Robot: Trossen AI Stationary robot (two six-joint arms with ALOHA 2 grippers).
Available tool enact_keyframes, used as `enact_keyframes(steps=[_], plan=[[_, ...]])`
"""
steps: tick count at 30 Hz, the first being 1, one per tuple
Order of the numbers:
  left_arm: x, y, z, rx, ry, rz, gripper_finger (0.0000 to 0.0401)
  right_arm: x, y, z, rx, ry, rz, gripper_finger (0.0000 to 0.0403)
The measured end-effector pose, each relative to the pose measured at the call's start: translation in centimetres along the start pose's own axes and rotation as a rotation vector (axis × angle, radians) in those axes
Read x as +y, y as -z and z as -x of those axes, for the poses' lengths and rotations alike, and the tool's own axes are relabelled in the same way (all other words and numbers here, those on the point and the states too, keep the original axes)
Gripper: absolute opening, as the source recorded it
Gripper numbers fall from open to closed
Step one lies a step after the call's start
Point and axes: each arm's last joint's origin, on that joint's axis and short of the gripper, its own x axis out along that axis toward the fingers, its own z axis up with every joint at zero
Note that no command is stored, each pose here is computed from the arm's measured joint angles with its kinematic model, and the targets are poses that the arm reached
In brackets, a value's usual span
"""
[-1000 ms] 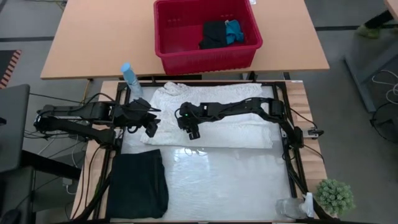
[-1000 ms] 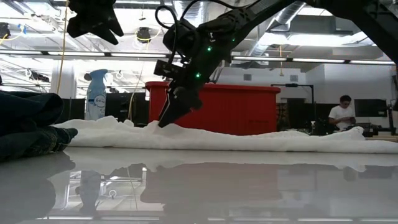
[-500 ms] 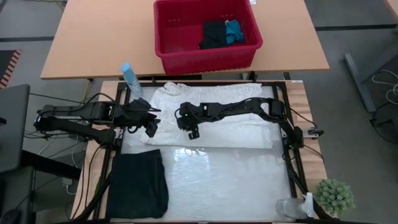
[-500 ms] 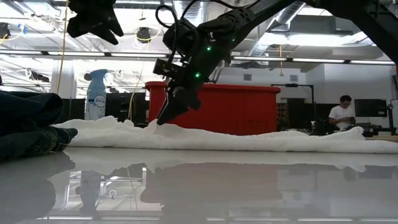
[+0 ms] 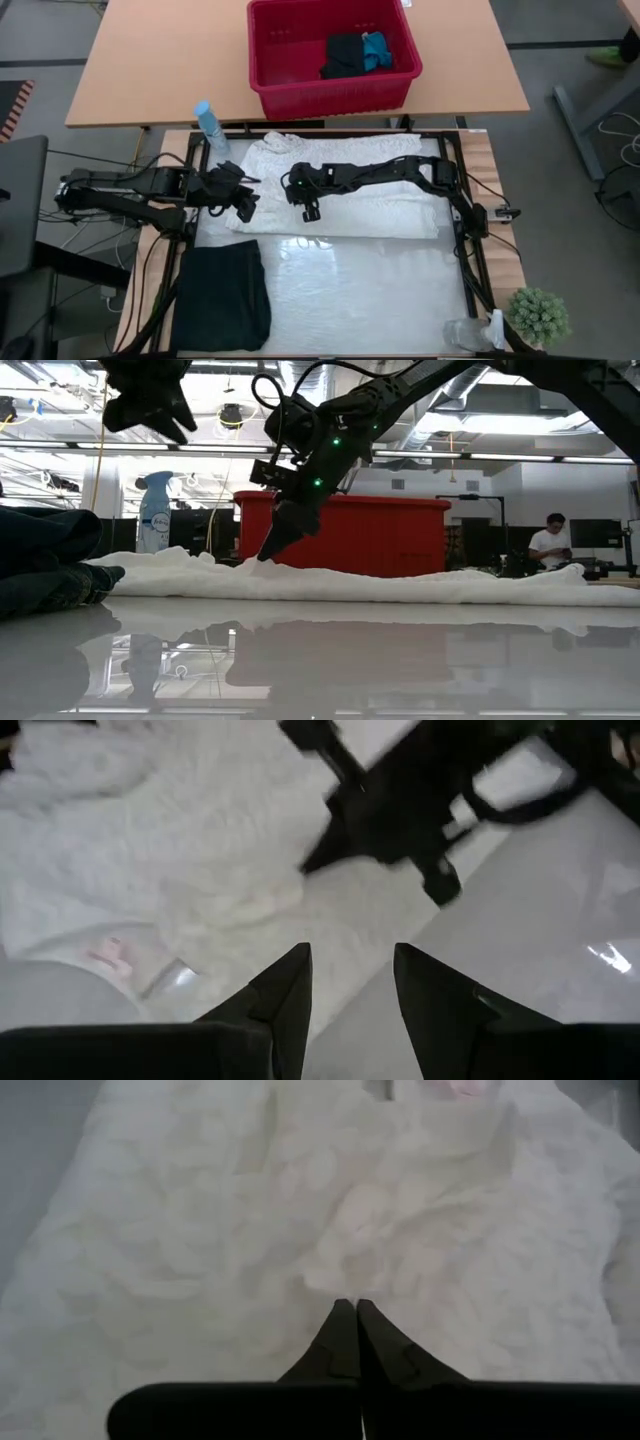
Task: Fold Laundry from Bin
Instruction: Fold the white dress from the red bin
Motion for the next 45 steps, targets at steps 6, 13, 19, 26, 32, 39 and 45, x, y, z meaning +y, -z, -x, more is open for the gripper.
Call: enact_keyframes(steps=[6,13,19,26,32,39,45], plan=[[-0.4,2.3,-1.7,0.035,0.036,0.026,0.0133,-2.2,0.7,0.3,0.007,0.043,-0.129,0.0012],[-1.1,4.7,-3.9,0.021,0.137,0.035,0.0133,-4.9,-0.1,1.3,-0.039,0.091,-0.257,0.0012],[-0.3,6.9,-5.3,0.072,0.125,0.075,0.0133,-7.0,-0.3,2.0,-0.071,0.125,-0.367,0.0012],[1.3,9.1,-6.6,0.114,0.054,0.113,0.0133,-6.4,0.9,1.8,0.049,0.081,-0.393,0.0012],[3.6,11.8,-8.2,0.134,-0.032,0.155,0.0133,-6.2,2.3,1.2,0.109,0.070,-0.460,0.0058],[5.7,14.0,-9.2,0.137,-0.080,0.224,0.0133,-8.0,2.9,1.5,0.011,-0.090,-0.516,0.0084],[5.9,14.2,-9.3,0.115,-0.092,0.242,0.0133,-9.2,0.3,3.0,-0.165,-0.141,-0.487,0.0112]])
